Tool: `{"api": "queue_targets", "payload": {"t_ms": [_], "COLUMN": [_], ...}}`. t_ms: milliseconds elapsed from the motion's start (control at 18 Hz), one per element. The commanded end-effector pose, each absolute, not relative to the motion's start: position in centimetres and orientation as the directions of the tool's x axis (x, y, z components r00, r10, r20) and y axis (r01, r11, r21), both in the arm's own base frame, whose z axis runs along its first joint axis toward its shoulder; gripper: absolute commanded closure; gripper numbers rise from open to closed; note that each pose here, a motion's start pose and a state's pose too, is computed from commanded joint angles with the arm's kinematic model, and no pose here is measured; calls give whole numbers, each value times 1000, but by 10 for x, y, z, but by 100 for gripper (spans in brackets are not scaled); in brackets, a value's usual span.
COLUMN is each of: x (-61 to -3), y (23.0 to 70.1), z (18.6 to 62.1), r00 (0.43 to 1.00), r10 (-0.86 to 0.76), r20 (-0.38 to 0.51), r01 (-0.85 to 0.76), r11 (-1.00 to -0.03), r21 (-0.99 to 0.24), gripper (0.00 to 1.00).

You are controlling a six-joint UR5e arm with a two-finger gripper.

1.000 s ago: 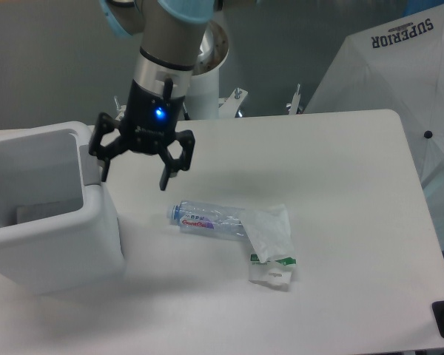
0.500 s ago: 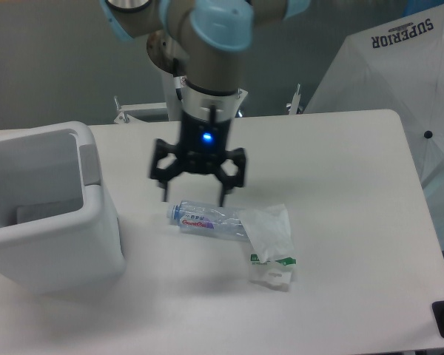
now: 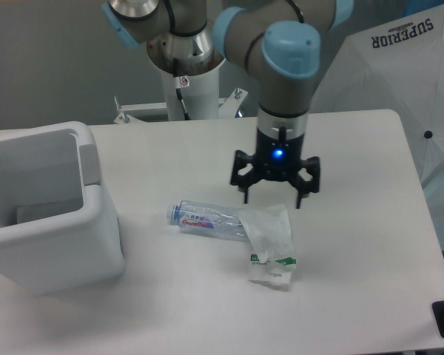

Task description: Open the trash can

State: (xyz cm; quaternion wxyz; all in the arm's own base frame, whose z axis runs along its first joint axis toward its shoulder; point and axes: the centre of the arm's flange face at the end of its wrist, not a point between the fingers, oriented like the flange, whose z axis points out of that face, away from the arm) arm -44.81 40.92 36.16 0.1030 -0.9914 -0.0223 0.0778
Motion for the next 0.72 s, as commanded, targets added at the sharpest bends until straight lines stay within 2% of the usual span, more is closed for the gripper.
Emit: {"api": "queue_targets", "payload": {"t_ms": [111, 333, 722], "x": [-467, -494, -516], "y": [400, 411, 383], "z": [358, 352, 359], "r00": [986, 981, 972], "r10": [5, -42, -138], "r20": [-165, -187, -193], "r01": [-28, -77, -160], "r11": [-981, -980, -981], "r21": [-194, -183, -107], "gripper": [0, 0, 0]}}
